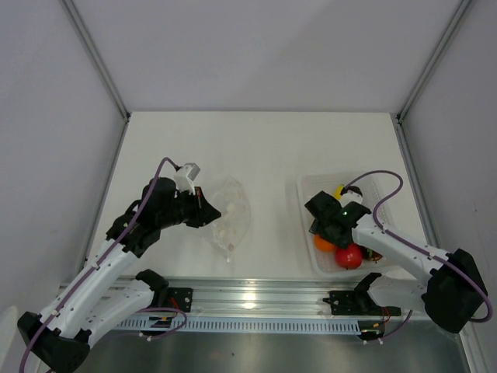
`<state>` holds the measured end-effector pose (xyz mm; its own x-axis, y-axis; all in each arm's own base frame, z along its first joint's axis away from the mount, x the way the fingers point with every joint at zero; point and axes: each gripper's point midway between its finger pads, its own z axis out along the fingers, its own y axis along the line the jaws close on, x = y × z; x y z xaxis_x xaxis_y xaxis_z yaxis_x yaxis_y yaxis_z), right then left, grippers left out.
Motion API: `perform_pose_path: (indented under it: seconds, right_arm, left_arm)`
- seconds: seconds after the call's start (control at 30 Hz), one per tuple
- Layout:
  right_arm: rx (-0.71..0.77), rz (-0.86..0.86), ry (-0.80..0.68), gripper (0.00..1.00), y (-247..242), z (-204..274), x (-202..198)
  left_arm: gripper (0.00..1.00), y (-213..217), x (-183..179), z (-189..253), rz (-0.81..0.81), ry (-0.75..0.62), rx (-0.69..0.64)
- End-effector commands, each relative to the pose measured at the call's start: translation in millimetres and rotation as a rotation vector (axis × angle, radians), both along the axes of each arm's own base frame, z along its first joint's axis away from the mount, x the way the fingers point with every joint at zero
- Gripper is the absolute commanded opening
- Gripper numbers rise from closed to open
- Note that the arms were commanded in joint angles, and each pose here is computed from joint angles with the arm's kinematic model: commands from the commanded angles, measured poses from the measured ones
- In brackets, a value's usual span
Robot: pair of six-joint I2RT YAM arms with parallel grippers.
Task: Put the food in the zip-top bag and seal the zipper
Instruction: Pick up the fake fruit from the bin.
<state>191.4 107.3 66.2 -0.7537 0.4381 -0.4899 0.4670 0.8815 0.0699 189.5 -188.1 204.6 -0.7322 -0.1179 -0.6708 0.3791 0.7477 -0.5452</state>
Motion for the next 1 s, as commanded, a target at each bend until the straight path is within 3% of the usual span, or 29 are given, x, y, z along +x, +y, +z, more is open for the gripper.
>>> perform_pose_path:
  seconds: [0.0, 0.07, 0.13, 0.27, 0.43, 0.67, 0.87, 0.97]
  right_arm:
    - [-0.015, -0.004, -0.079, 0.22, -1, 33, 11]
    - [-0.015, 0.006, -0.115, 0.05, -3, 56, 14]
    - [-0.001, 0.026, -0.153, 0.0, -5, 76, 13]
    - [0.07, 0.072, -0.256, 0.0, 0, 120, 16]
    - [0.245, 0.301, -0.385, 0.0, 45, 169, 14]
    - [0.539, 0.767, -0.618, 0.0, 174, 239, -9]
    - [0.481, 0.998, -0.631, 0.0, 248, 248, -37]
    - [0.453, 1.022, -0.659, 0.0, 266, 250, -44]
  left_arm:
    - [0.01, -1, 1, 8, -0.01, -0.023, -0.017]
    - [0.01, -2, 1, 6, -0.014, -0.018, -0.015]
    - [0.01, -3, 0, 8, -0.019, -0.02, -0.02]
    - [0.01, -4, 0, 8, -0.026, -0.016, -0.02]
    - [0.01, -9, -1, 13, -0.055, -0.015, -0.037]
    - [0.01, -14, -2, 16, -0.08, 0.0, -0.052]
    - [0.01, -18, -1, 18, -0.071, 0.03, -0.073]
    - [0.01, -17, 0, 16, -0.056, 0.053, -0.067]
